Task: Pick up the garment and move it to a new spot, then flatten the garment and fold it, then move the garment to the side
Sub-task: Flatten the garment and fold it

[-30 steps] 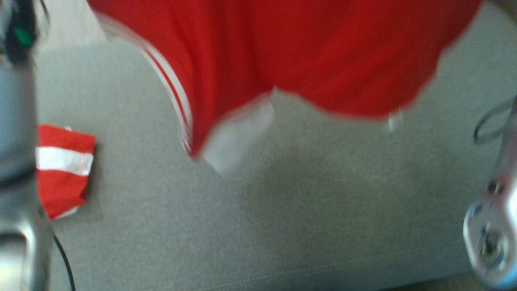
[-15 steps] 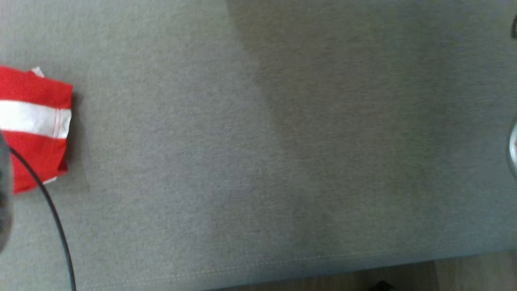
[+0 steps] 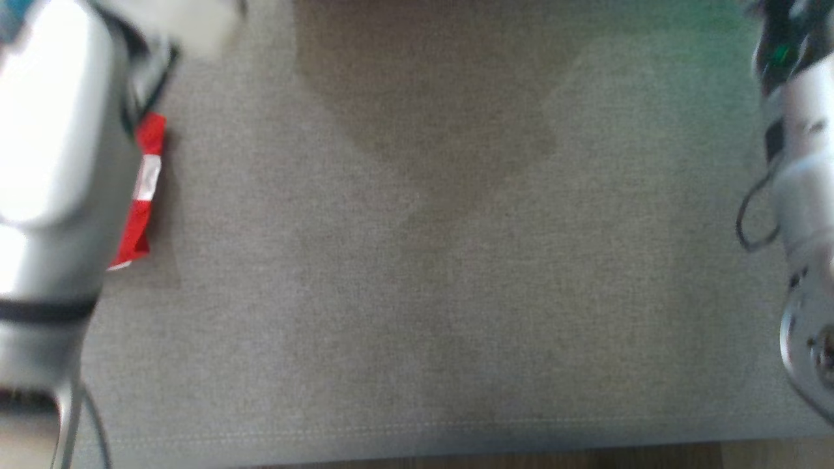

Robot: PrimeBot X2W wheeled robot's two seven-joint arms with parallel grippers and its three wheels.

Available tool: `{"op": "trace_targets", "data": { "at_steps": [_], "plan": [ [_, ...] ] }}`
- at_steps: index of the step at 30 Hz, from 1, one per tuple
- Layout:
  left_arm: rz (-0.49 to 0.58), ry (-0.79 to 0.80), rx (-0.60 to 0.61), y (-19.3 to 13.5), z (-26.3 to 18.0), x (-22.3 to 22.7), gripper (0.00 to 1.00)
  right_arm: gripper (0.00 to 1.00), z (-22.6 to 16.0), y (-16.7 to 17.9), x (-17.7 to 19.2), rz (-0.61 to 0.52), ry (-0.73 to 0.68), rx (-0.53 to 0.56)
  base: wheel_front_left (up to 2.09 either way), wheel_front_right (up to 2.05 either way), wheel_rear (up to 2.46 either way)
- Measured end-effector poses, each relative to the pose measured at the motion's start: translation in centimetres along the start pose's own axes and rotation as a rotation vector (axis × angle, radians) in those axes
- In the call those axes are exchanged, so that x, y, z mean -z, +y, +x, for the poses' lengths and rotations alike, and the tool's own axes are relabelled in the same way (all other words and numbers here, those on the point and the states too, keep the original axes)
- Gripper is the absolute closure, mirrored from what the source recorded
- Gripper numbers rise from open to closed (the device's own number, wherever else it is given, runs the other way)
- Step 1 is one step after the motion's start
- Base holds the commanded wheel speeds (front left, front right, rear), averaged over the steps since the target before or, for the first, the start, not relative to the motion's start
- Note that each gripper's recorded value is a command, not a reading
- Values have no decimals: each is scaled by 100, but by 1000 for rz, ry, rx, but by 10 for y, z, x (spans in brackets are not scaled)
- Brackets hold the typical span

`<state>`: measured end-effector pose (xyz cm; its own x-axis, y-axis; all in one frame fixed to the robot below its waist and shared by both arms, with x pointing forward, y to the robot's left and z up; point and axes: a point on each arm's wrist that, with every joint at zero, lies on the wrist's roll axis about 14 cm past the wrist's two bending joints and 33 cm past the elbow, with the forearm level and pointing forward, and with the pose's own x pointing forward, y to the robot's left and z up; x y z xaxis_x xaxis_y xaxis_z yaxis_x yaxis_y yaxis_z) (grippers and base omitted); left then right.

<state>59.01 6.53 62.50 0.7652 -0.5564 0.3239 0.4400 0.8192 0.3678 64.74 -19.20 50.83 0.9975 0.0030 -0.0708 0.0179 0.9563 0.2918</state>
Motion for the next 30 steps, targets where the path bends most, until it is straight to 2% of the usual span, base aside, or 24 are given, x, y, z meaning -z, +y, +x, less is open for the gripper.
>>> {"op": "trace_targets", "data": {
  "at_steps": [6, 11, 14, 18, 23, 30],
  "plan": [
    [3, 150, 149, -48, -64, 29, 100, 100, -40, -12, 35, -79, 155, -8, 0, 0, 0],
    [14, 243, 251, -81, -116, 32, 100, 100, -92, -39, 64, -230, 361, 1, 0, 0, 0],
    [4, 281, 293, -99, -140, 32, 100, 100, -114, -54, 66, -245, 419, 23, 0, 0, 0],
    [-2, 322, 340, -116, -168, 29, 100, 100, -133, -59, 58, -198, 438, 36, 0, 0, 0],
    [-29, 355, 353, -126, -198, 20, 100, 100, -168, -68, 56, -295, 511, 15, 0, 0, 0],
    [-43, 364, 399, -143, -223, 6, 100, 100, -209, -82, 66, -368, 639, 4, 0, 0, 0]
  ]
}}
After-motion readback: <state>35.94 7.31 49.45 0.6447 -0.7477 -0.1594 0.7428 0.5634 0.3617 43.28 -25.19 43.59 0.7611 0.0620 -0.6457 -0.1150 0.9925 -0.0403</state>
